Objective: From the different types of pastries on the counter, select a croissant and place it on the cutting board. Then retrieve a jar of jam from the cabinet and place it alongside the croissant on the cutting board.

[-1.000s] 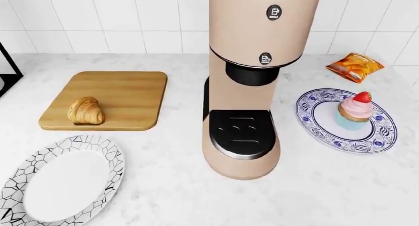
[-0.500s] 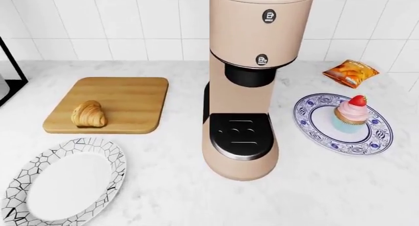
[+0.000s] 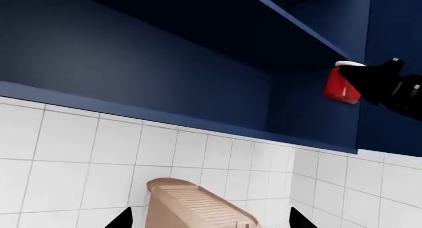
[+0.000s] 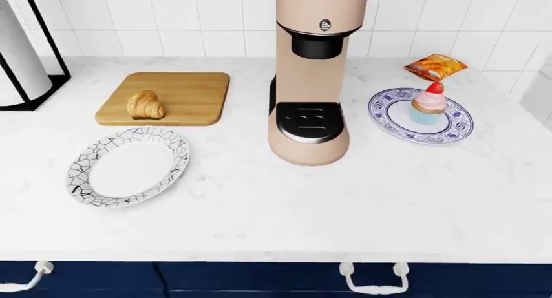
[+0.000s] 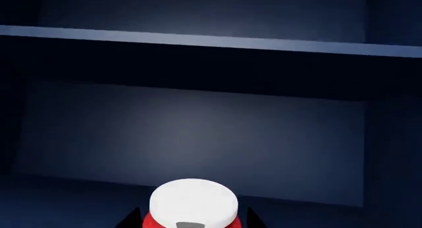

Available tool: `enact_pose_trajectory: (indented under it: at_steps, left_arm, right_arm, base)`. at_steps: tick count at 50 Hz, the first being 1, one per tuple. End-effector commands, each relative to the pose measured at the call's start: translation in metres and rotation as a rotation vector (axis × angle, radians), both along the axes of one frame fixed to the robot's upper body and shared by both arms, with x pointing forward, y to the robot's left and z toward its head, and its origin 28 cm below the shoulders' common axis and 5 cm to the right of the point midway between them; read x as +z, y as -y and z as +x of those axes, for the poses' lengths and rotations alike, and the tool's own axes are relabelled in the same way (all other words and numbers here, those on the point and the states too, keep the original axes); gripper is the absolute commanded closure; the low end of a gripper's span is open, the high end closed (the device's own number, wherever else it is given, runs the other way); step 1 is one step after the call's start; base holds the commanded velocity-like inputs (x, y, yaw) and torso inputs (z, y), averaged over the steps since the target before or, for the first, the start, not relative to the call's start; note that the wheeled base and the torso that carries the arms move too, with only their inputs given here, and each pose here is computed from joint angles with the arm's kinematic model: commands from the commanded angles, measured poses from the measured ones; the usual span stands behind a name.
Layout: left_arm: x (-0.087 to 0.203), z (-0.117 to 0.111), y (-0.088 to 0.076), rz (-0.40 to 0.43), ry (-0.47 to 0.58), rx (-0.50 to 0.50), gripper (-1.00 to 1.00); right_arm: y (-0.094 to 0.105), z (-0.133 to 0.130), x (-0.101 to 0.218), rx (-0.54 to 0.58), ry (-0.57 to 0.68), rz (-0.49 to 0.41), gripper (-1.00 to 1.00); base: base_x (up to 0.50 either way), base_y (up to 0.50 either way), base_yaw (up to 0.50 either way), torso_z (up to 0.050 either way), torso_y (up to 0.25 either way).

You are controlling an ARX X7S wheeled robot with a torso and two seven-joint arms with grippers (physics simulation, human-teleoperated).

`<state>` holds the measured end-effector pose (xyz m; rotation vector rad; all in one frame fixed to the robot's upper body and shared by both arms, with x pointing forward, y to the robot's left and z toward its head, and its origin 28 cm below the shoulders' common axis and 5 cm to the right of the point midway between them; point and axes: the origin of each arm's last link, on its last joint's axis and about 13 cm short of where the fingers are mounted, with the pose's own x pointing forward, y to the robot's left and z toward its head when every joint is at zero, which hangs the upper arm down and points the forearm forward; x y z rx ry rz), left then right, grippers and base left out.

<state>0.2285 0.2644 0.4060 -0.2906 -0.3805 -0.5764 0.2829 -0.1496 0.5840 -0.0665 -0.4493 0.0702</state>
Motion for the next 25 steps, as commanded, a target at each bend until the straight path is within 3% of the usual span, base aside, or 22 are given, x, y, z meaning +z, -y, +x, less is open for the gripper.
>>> enact_pose_trajectory:
  at_steps: [1,15,25]
  left_arm:
    - [0.000,-0.001,0.000,0.001,0.001,-0.002,-1.00]
    - [-0.001,-0.001,-0.001,-0.003,-0.001,-0.001,-1.00]
    - [-0.003,0.000,-0.001,-0.006,-0.010,0.004,-1.00]
  right_arm:
    - [0.000,-0.007,0.006,0.017,0.035,-0.016,1.00]
    - [-0.002,-0.008,0.006,0.053,0.034,-0.038,1.00]
    - [0.004,-0.019,0.007,0.202,0.003,-0.044,1.00]
  base:
    - [-0.50,0.00,0.00,0.000,0.000]
    - [-0.50,0.00,0.00,0.000,0.000]
    - [-0.50,0.00,0.00,0.000,0.000]
